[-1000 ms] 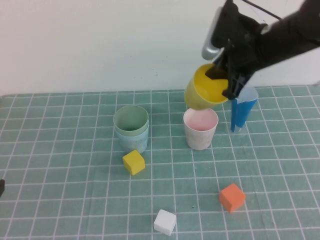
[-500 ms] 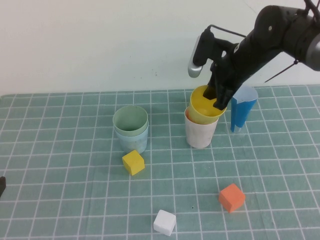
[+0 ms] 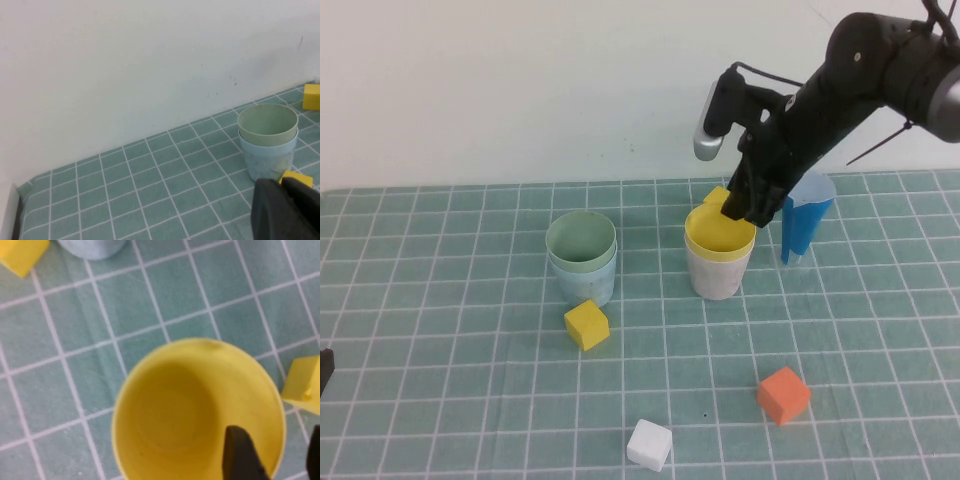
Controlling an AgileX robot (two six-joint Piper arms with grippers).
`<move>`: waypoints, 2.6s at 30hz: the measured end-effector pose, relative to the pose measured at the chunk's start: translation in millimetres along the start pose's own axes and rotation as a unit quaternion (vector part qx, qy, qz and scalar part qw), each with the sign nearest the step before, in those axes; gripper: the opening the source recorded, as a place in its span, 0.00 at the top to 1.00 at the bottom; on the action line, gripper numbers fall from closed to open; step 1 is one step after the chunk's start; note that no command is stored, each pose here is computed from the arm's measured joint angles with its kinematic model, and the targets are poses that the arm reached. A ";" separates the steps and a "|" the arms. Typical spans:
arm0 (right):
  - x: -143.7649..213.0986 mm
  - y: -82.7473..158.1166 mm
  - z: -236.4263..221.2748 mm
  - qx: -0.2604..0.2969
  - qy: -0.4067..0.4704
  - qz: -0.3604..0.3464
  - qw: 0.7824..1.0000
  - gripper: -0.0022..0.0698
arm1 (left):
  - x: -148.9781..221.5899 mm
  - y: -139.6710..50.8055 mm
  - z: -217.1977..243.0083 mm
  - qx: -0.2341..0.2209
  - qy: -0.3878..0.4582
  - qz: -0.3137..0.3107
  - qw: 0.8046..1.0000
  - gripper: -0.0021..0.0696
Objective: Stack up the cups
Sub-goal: Pick up the pink cup, then place the pink cup on the green cup
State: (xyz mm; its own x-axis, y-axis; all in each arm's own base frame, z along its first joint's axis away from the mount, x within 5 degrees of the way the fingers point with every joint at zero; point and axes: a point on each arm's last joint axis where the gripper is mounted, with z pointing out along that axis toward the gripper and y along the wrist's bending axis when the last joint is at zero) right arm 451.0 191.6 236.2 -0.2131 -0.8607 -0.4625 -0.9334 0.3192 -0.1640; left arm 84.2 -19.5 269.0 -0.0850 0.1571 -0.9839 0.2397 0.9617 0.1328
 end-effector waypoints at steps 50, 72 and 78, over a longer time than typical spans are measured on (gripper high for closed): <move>-8.5 34.0 57.5 -0.100 0.030 -0.038 0.994 0.85 | -0.2 0.0 0.0 0.000 -0.001 -0.001 1.000 0.97; -135.8 85.1 -8.8 -0.046 -0.114 -0.132 0.984 0.86 | -0.4 0.0 0.0 0.000 -0.002 0.000 1.000 0.97; -127.1 86.0 12.9 -0.066 -0.082 -0.132 0.986 0.86 | -0.4 0.0 0.0 0.000 -0.002 0.000 1.000 0.97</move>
State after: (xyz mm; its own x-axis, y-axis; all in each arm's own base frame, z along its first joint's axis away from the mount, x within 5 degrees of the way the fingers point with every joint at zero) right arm 401.6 333.6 269.6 0.0822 -0.8281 -0.5546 -0.9818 0.0283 -0.1877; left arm 84.2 -19.5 269.4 -0.0810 0.1556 -0.9845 0.2394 0.9619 0.1323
